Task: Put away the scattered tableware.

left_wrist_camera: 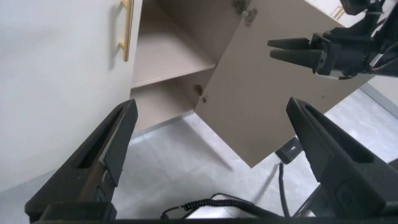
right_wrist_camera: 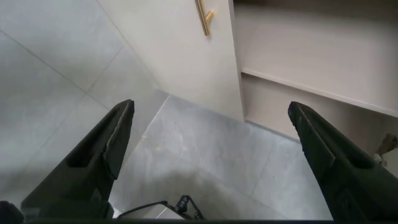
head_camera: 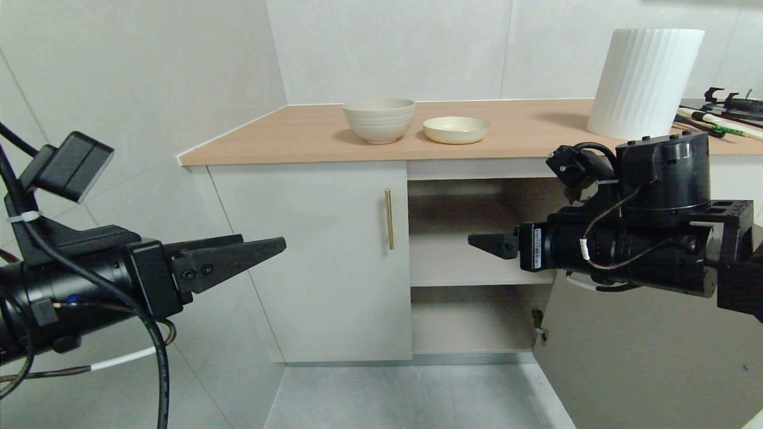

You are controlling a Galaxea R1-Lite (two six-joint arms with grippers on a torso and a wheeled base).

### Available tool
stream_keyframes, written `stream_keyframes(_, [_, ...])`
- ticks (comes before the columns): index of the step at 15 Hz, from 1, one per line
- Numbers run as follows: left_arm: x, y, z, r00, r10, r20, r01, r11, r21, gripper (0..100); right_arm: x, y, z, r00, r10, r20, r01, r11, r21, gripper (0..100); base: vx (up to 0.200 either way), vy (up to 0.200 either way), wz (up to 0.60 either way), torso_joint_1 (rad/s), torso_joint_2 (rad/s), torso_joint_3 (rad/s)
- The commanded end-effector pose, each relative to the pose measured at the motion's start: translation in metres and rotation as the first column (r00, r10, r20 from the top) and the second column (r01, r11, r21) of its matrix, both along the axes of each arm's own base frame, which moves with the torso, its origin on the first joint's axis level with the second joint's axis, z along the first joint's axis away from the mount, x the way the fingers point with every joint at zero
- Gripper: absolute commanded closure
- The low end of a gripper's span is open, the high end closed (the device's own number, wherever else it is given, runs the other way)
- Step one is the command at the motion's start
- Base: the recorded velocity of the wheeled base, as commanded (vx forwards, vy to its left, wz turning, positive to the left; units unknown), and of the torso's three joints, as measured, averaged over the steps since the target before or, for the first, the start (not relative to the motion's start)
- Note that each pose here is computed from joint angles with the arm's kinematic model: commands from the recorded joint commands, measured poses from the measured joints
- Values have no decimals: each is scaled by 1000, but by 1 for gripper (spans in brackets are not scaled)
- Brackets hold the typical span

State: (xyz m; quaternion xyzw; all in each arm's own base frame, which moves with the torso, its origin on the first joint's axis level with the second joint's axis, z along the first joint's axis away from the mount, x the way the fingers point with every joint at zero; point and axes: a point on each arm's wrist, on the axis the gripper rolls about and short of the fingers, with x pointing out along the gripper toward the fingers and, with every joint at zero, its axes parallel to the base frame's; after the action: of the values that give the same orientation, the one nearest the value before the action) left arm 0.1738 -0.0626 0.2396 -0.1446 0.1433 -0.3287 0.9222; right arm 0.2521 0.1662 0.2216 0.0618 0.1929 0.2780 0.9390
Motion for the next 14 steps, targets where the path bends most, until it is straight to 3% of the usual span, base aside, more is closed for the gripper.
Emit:
stream_keyframes(1, [0,0,2,1000,0,10,0,1000,0,0,-1,-1,2,1000,-2,7,2,1000,5,0,0,0,0,0,0,0])
stream_keyframes(7, [-2,1,3,1000,0,13,0,1000,-2,0,-14,-8,-1,999,27,32,-25,999,-43,0,200,0,0,3,-1,2])
stream_keyframes(13, [-2,1,3,1000,2,15,-2,1000,-3,0,-22,-12,3,998,40,48,-38,999,-37,0,200,0,0,1,0,5])
stream_keyframes(14, [-2,1,4,1000,2,16,-2,1000,-3,0,-24,-12,4,998,43,50,-41,999,-35,0,0,0,0,0,0,0])
